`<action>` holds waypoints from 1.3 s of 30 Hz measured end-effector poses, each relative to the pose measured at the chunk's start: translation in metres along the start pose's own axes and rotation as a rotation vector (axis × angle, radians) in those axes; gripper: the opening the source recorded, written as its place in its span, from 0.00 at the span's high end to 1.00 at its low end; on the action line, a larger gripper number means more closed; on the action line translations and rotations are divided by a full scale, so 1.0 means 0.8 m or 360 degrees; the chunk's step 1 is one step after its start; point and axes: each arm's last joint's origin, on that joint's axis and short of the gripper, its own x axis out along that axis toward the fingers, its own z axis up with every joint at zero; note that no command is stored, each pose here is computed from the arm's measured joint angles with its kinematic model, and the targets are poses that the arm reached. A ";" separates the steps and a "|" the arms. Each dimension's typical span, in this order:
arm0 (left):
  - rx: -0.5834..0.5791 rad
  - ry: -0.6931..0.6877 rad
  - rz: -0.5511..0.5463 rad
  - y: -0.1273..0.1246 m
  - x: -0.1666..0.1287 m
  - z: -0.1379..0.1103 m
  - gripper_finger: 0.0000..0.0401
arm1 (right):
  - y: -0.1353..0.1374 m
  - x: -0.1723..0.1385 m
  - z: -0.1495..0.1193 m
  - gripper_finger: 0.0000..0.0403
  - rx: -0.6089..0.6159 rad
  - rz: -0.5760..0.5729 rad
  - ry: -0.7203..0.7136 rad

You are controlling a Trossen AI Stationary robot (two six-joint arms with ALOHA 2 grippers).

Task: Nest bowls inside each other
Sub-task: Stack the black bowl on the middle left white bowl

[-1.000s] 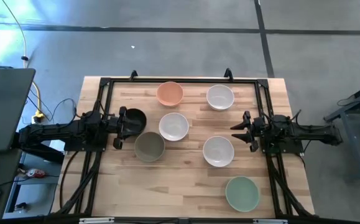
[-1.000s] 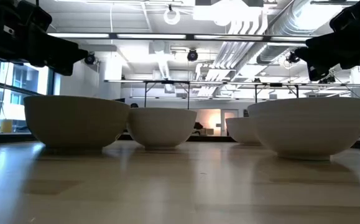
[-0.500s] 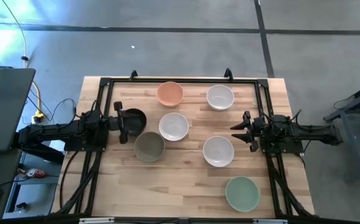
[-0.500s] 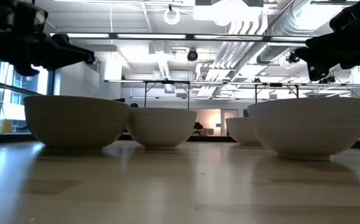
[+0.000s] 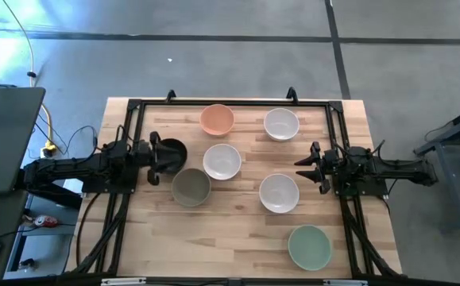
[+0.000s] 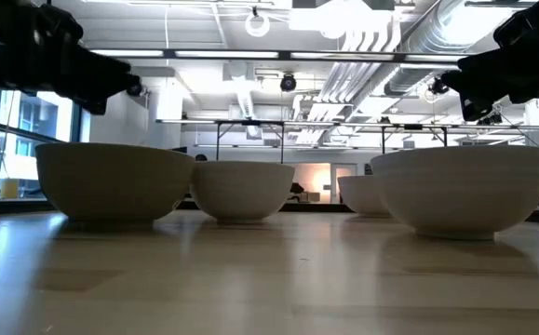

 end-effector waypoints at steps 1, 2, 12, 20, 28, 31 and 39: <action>-0.0091 -0.0009 -0.0014 0.000 0.000 0.001 0.62 | 0.000 0.000 0.000 0.65 0.0000 -0.0001 0.0000; -0.0164 -0.0026 -0.0019 -0.001 0.000 0.002 0.62 | 0.000 0.000 0.000 0.65 0.0000 0.0000 0.0000; -0.0393 -0.0165 0.0014 0.000 -0.001 0.012 0.62 | 0.000 0.000 0.000 0.65 0.0000 0.0000 0.0000; -0.0381 -0.0234 -0.0096 -0.003 -0.001 0.019 0.62 | 0.000 0.000 0.000 0.65 -0.0184 -0.0001 -0.0001; -0.0426 -0.0225 0.0037 0.000 -0.001 0.016 0.62 | -0.001 0.000 0.000 0.65 -0.0220 -0.0064 -0.0003; -0.0429 -0.0170 0.0053 0.001 -0.001 0.011 0.62 | -0.003 0.000 0.000 0.65 -0.0168 -0.0119 -0.0008; -0.0434 -0.0123 0.0145 0.003 0.000 0.006 0.62 | -0.003 0.000 0.000 0.65 0.0026 -0.0130 -0.0019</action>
